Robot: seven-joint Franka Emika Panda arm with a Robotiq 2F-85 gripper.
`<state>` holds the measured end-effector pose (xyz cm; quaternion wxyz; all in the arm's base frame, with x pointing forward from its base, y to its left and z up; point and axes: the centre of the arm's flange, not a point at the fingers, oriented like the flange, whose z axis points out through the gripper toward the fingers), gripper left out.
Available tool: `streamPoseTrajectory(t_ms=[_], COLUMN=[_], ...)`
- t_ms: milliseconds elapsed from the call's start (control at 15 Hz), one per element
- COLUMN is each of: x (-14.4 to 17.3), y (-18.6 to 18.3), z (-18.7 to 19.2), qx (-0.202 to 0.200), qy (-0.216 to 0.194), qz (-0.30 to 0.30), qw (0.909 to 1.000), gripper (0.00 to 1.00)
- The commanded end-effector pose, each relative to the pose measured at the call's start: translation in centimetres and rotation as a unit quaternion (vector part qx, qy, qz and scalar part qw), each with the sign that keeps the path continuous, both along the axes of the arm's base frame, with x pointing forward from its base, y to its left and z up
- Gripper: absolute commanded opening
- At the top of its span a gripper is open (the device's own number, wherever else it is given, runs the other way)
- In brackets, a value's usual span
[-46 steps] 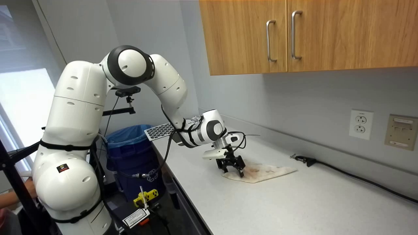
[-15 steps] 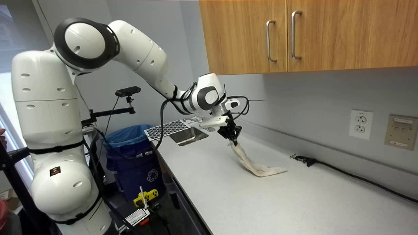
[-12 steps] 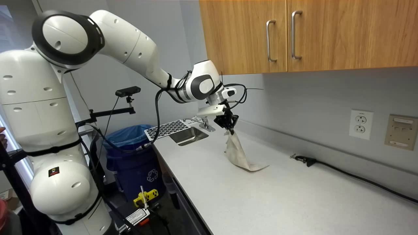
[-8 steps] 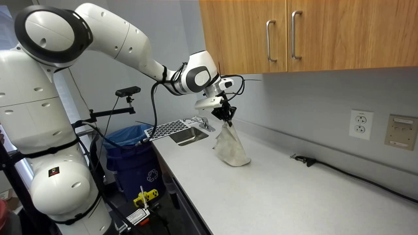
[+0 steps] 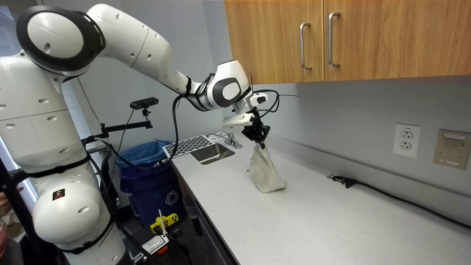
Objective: Spread the towel out on the counter
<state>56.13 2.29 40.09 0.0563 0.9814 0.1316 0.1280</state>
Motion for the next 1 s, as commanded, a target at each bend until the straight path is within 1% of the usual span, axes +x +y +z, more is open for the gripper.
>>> streamPoseTrajectory(t_ms=[0,200,400,600,800,933], x=[-1.1,-2.9,-4.0,-4.6,-5.5,-6.1], y=[-2.4,-4.4,-5.5,-6.1,-6.2,-6.4], z=[-5.5,-9.6,-12.2,-13.5,-14.3,-14.6], qx=[-0.038,-0.048,-0.064,-0.079,-0.106,-0.108], qy=[0.049,0.095,0.114,0.129,0.138,0.147], qz=[-0.039,-0.068,-0.083,-0.09,-0.085,-0.087], qw=[0.9973,0.9919,0.9879,0.9843,0.981,0.9793], gripper=[0.01,0.01,0.01,0.01,0.01,0.01])
